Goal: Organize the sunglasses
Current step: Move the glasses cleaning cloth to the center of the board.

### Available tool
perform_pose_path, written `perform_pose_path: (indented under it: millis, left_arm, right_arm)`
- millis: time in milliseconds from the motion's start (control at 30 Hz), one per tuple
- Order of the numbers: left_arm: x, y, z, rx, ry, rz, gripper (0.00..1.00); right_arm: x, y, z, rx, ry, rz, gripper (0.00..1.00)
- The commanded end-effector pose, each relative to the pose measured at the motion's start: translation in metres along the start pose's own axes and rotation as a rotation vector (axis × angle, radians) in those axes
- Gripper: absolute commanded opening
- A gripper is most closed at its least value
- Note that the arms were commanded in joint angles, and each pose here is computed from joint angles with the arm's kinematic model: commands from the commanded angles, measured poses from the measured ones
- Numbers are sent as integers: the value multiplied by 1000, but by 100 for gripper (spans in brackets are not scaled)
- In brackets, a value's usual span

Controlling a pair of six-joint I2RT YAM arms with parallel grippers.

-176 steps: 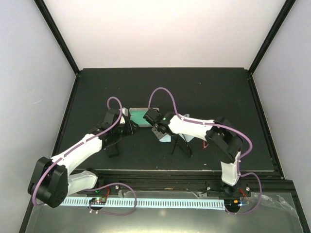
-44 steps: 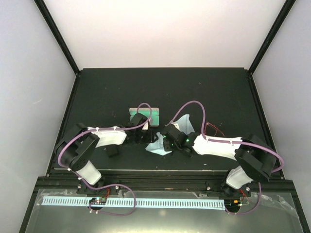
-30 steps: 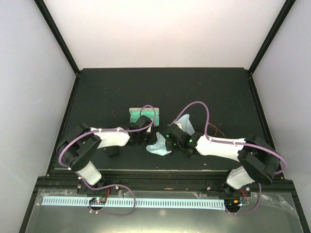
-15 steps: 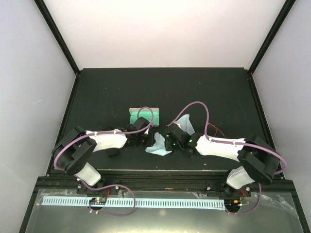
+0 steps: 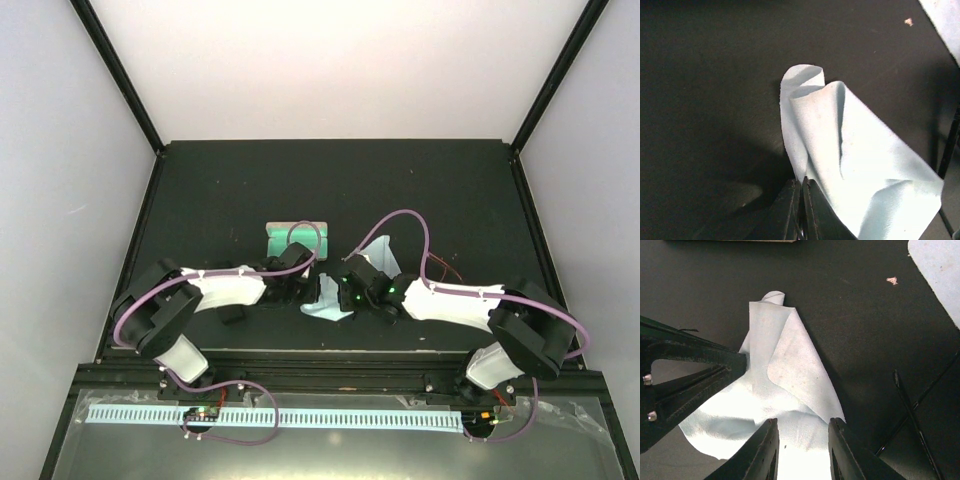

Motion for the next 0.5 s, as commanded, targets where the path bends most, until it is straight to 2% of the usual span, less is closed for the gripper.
perform_pose_path:
  millis: [0,467]
  left_arm:
    - [-7,15,34,-17,-184,21,2]
    - [-49,15,67,-134,-278,-169,2]
  right_arm:
    - [2,-6,4,-27,-19,-12,30]
    - [19,-23,30,-123,-110,12,30]
Point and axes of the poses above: each gripper's point midway between its finger pads, its own x axis out along the fingers, its own z axis along the line the jaws close on, y = z × x, the point moved 6 cm from there along -x, back along the fingers, and after that the axes turned 13 degrees about -x, right-handed, at the moved point
